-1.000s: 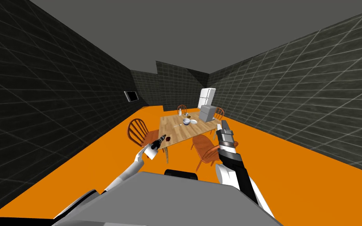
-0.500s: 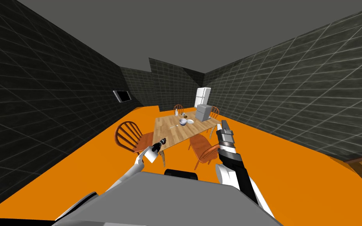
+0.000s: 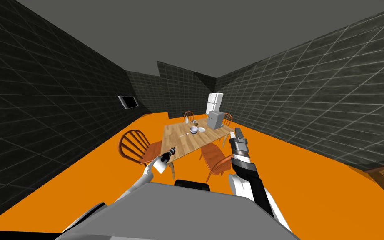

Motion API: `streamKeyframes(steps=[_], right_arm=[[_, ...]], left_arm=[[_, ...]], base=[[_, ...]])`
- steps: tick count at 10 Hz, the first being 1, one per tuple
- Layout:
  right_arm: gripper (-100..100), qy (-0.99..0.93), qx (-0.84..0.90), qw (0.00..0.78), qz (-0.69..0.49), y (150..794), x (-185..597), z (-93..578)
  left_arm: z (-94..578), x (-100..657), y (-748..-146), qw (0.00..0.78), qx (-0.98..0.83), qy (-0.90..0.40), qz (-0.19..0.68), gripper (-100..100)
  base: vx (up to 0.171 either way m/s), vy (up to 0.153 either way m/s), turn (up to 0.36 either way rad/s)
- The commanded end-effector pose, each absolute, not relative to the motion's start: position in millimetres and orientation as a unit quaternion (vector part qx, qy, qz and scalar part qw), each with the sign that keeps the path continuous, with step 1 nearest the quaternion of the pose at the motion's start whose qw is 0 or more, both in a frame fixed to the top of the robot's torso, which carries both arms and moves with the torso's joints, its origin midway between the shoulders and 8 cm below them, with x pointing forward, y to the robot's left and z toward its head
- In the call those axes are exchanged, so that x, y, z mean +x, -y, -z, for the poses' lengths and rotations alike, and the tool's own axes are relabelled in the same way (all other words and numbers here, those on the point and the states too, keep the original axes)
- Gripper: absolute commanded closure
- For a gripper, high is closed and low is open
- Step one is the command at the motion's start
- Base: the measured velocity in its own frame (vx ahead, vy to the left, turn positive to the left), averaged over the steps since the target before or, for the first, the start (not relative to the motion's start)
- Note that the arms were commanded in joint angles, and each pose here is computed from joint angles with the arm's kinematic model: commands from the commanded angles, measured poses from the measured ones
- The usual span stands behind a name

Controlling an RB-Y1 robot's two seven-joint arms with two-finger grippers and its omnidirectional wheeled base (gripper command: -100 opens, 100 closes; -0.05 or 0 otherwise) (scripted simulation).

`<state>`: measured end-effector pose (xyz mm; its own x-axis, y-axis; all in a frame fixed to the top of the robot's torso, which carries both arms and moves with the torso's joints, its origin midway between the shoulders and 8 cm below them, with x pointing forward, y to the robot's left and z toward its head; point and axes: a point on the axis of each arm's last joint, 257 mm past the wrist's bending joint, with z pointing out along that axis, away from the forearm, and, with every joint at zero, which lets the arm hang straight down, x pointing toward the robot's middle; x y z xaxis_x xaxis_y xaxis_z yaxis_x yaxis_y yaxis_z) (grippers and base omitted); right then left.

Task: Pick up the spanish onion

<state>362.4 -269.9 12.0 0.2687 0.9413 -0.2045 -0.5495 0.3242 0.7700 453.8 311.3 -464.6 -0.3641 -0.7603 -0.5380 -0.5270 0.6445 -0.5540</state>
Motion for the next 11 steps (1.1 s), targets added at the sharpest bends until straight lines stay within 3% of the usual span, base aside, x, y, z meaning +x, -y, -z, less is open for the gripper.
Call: streamKeyframes(steps=[1, 5, 6, 7, 10, 11], right_arm=[[0, -0.336, 0.292, 0.741, -0.503, 270, 362, -12], [0, -0.336, 0.292, 0.741, -0.503, 270, 362, -12], [0, -0.336, 0.292, 0.741, -0.503, 270, 362, -12], [0, -0.336, 0.292, 0.741, -0.503, 270, 362, -12], [0, -0.336, 0.292, 0.741, -0.503, 270, 362, -12], [0, -0.336, 0.292, 0.741, -0.503, 270, 362, -12]], left_arm=[[465, 454, -311, 0.402, -0.396, -0.813, 0.145, 100], [465, 454, -311, 0.401, -0.396, -0.813, 0.145, 100], [465, 454, -311, 0.401, -0.396, -0.813, 0.145, 0], [459, 454, -309, 0.401, -0.395, -0.814, 0.145, 100], [455, 454, -306, 0.401, -0.393, -0.814, 0.146, 100], [456, 454, -306, 0.401, -0.394, -0.815, 0.145, 0]], base=[[0.001, 0.001, 0.014], [0.001, 0.0, -0.003], [0.0, 0.0, 0.0], [-0.04, 0.0, 0.025], [-0.048, 0.0, 0.015], [-0.005, 0.0, 0.001]])
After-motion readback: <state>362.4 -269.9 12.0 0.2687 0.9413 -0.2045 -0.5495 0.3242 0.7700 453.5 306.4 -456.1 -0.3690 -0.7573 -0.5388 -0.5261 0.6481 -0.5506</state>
